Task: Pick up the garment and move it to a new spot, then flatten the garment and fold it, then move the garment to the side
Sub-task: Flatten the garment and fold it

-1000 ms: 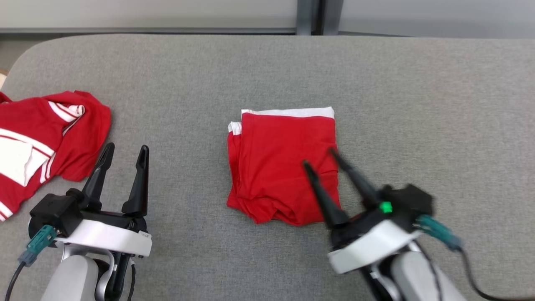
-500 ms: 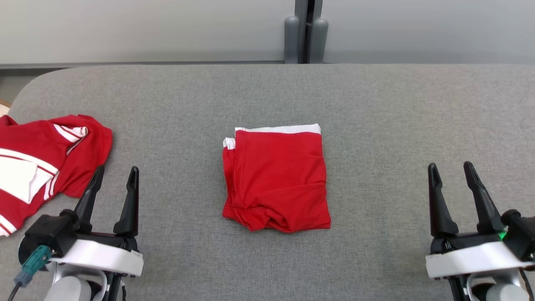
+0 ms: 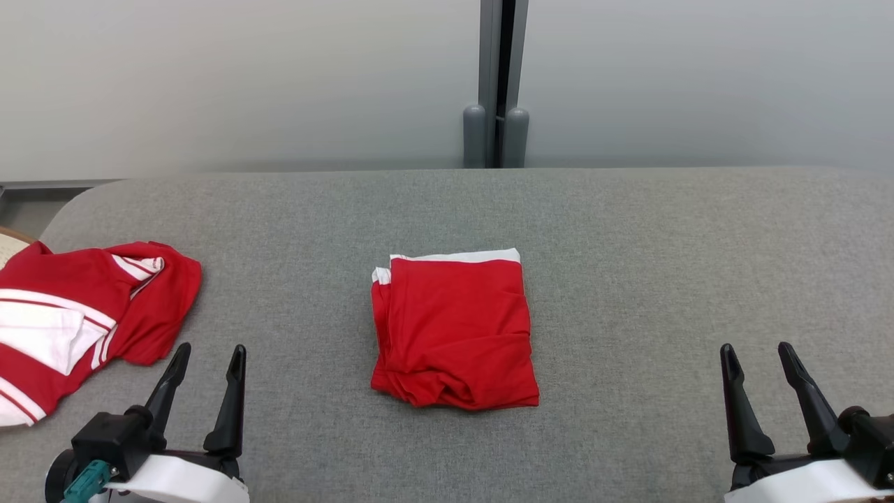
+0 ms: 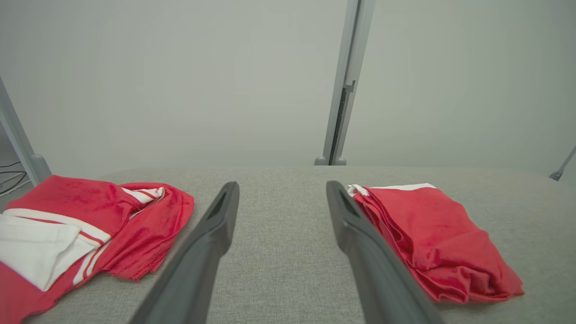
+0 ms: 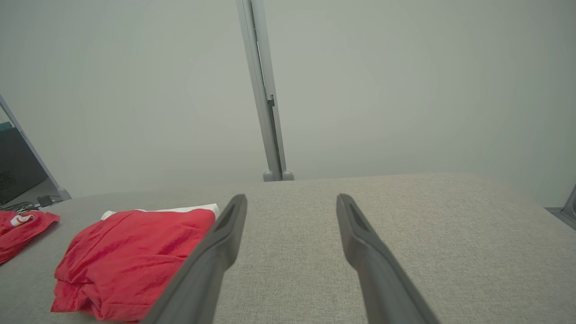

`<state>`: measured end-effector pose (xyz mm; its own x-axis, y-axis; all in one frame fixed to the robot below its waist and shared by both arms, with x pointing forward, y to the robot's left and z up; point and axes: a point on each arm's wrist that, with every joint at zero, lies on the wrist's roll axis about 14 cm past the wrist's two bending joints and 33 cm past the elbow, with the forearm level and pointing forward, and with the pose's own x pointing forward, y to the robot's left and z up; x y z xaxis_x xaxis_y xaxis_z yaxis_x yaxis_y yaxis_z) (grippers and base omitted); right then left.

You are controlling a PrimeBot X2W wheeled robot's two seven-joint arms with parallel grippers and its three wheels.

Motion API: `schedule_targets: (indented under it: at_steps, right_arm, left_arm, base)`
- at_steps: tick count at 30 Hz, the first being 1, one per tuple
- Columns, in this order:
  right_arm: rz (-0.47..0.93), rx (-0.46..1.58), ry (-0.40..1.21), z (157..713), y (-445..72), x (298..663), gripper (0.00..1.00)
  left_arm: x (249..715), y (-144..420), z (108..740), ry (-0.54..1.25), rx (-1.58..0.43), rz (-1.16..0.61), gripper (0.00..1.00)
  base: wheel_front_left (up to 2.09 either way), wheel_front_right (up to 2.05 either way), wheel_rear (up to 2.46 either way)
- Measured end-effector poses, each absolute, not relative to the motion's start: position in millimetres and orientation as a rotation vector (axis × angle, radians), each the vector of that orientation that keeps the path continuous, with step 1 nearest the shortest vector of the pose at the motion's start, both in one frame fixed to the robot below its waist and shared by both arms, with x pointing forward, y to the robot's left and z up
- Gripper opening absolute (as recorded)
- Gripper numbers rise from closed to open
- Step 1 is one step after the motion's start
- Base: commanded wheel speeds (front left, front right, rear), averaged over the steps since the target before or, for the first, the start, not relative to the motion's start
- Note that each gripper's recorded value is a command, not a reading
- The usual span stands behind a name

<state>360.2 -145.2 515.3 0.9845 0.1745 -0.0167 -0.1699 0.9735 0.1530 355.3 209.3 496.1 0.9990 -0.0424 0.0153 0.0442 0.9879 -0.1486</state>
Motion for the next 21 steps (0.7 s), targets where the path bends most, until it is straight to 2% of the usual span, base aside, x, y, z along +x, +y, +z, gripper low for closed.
schedule_targets:
  at_steps: [6,21]
  right_arm:
    - [0.165,0.145,0.035,519.9,-149.3,347.3,1.00]
    - [0.161,0.142,0.036,523.2,-151.6,344.6,1.00]
  left_arm:
    - [346.7,210.2,499.0,-0.018,-0.145,-0.036,1.00]
    - [346.6,206.3,499.2,-0.011,-0.140,-0.043,1.00]
  base:
    - [0.00,0.00,0.00]
    - [0.00,0.00,0.00]
